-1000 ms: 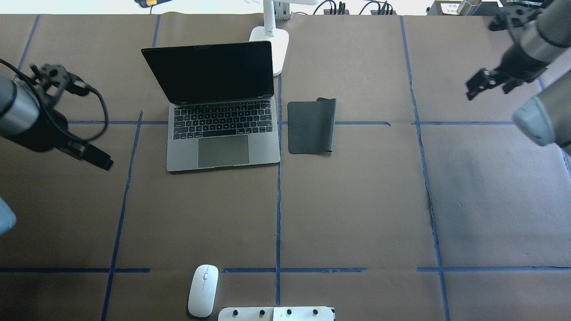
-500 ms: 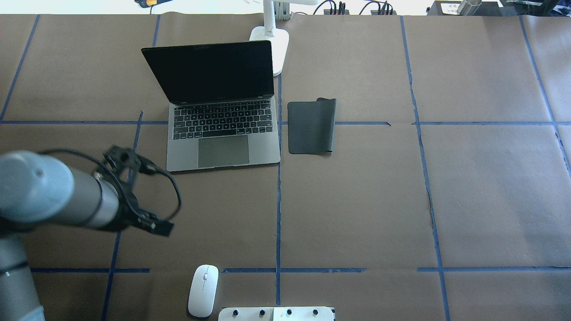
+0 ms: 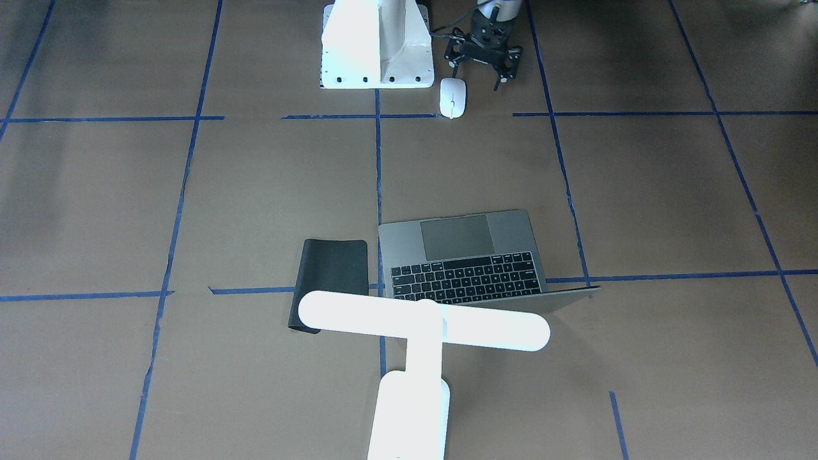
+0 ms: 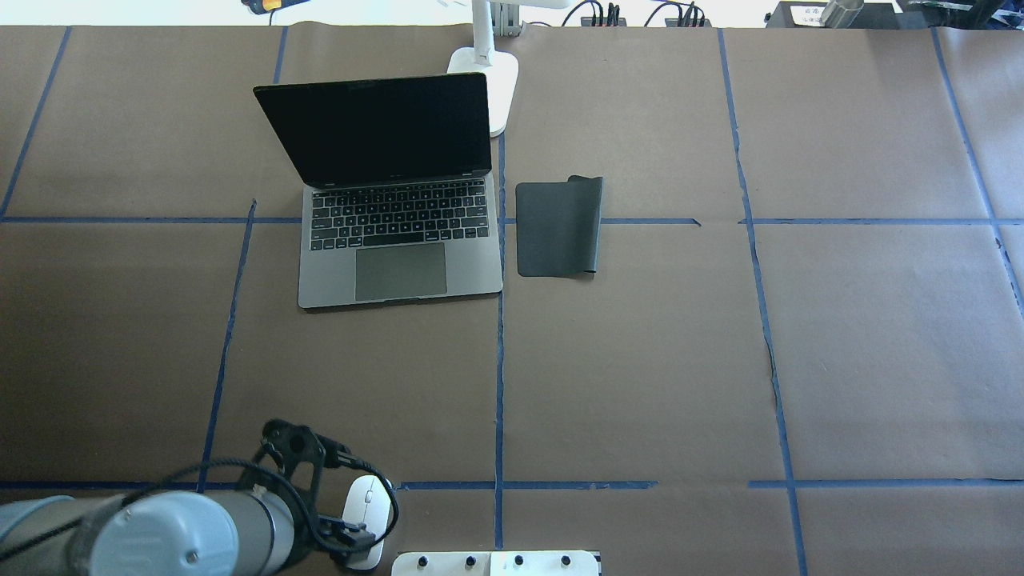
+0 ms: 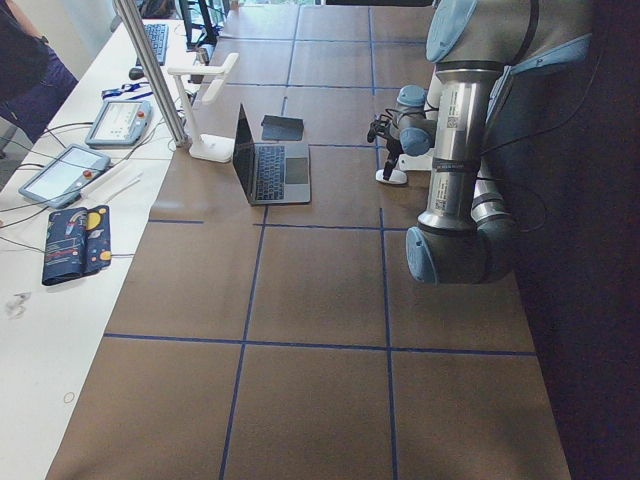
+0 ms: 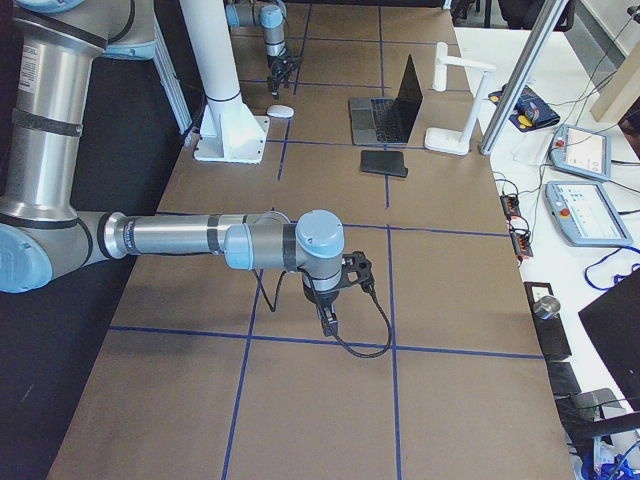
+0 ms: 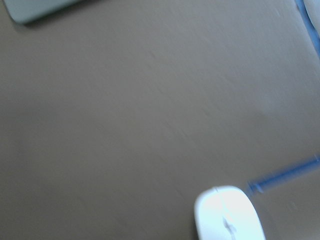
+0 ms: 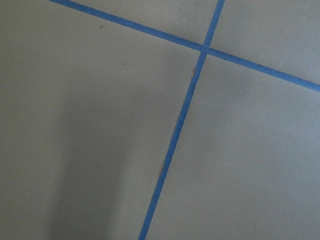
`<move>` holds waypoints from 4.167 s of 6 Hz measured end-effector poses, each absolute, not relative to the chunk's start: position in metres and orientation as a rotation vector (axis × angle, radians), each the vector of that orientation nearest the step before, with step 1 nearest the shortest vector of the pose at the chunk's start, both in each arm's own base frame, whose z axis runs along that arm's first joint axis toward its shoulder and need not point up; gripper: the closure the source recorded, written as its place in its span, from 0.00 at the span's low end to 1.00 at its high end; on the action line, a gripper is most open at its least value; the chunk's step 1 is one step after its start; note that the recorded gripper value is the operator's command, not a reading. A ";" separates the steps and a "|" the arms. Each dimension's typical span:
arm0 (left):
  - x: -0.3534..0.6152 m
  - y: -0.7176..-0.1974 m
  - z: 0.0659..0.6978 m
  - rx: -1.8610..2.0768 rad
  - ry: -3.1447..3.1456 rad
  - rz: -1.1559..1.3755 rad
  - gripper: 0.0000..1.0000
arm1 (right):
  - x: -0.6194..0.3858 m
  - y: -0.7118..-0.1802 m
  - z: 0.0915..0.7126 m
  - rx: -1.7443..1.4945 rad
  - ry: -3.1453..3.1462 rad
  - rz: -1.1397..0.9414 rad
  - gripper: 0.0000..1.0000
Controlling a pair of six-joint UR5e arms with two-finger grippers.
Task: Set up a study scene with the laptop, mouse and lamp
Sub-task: 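Lower the left gripper and grasp the white mouse, then carry the white mouse with the left gripper onto the mouse pad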
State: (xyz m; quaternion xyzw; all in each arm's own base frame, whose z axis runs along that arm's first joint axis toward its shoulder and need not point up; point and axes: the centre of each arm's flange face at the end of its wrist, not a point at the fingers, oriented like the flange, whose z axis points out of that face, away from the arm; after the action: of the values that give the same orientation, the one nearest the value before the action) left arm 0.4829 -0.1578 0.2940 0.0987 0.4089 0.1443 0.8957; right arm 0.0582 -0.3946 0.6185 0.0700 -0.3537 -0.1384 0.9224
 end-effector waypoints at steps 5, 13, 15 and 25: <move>0.525 -0.137 0.305 0.188 0.815 0.301 0.00 | 0.059 -0.393 0.621 0.136 -0.728 -0.272 0.00; 0.535 -0.141 0.308 0.191 0.803 0.303 0.81 | 0.060 -0.392 0.622 0.134 -0.728 -0.271 0.00; 0.529 -0.151 0.304 0.201 0.810 0.286 0.91 | 0.059 -0.393 0.622 0.134 -0.728 -0.270 0.00; 0.548 -0.315 0.166 0.358 0.949 0.016 0.96 | 0.059 -0.393 0.622 0.134 -0.728 -0.269 0.00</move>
State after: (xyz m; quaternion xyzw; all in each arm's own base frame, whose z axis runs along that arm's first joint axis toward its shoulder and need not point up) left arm 0.5483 -0.3147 0.1664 0.1715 0.4542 0.0077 0.8742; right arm 0.0593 -0.3931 0.6217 0.0652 -0.3545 -0.1311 0.9235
